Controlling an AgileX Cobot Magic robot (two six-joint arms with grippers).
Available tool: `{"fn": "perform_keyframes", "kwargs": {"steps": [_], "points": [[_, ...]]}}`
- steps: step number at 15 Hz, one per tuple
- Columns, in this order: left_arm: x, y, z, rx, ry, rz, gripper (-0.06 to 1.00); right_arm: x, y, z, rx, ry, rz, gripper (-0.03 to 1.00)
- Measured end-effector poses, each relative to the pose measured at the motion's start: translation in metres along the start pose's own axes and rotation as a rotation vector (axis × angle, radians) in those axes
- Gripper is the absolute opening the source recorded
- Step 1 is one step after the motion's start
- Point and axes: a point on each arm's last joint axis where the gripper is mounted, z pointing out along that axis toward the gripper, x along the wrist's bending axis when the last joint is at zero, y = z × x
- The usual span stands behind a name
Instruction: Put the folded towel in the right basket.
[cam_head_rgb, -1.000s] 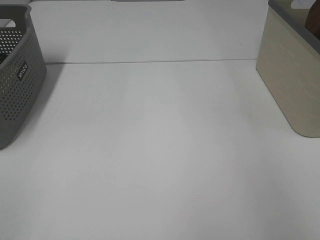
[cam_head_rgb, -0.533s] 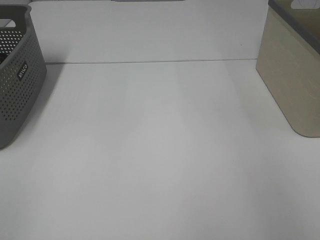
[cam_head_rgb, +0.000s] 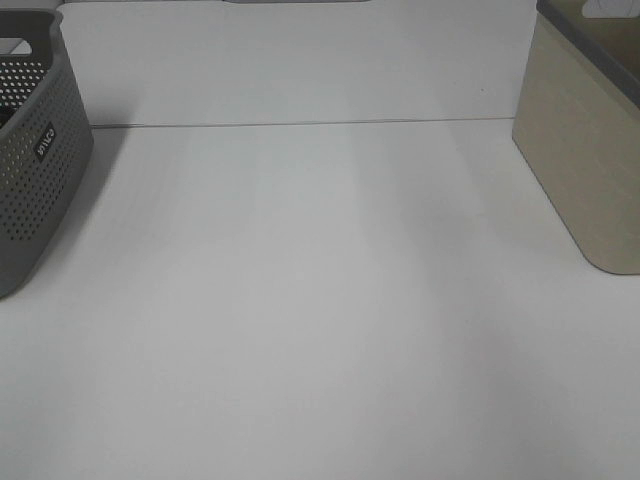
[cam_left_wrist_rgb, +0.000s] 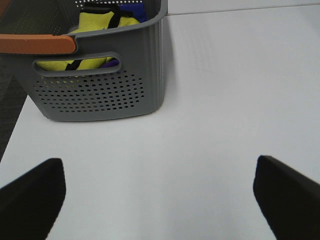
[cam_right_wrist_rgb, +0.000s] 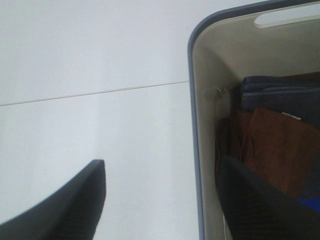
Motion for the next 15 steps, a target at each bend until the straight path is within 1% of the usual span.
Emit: {"fn": "perform_keyframes", "kwargs": {"steps": [2, 3, 5, 6, 8, 9, 12, 13, 15], "points": [[0.000, 0.000, 0.000, 0.000, 0.000, 0.000, 0.97, 0.010, -0.014, -0.025, 0.017, -0.029, -0.028, 0.62], [0.000, 0.000, 0.000, 0.000, 0.000, 0.000, 0.97, 0.011, -0.033, -0.046, 0.043, -0.075, -0.039, 0.62], [0.000, 0.000, 0.000, 0.000, 0.000, 0.000, 0.97, 0.007, -0.068, -0.061, 0.121, -0.141, -0.050, 0.62], [0.000, 0.000, 0.000, 0.000, 0.000, 0.000, 0.97, 0.007, -0.090, -0.067, 0.166, -0.152, -0.047, 0.62], [0.000, 0.000, 0.000, 0.000, 0.000, 0.000, 0.97, 0.008, -0.135, -0.077, 0.246, -0.152, -0.032, 0.62], [0.000, 0.000, 0.000, 0.000, 0.000, 0.000, 0.97, 0.006, -0.161, -0.076, 0.304, -0.151, -0.022, 0.62], [0.000, 0.000, 0.000, 0.000, 0.000, 0.000, 0.97, 0.005, -0.235, -0.083, 0.420, -0.150, 0.000, 0.62], [0.000, 0.000, 0.000, 0.000, 0.000, 0.000, 0.97, 0.005, -0.248, -0.083, 0.441, -0.150, 0.004, 0.62], [0.000, 0.000, 0.000, 0.000, 0.000, 0.000, 0.97, 0.006, -0.292, -0.094, 0.460, -0.150, 0.007, 0.62]]}}
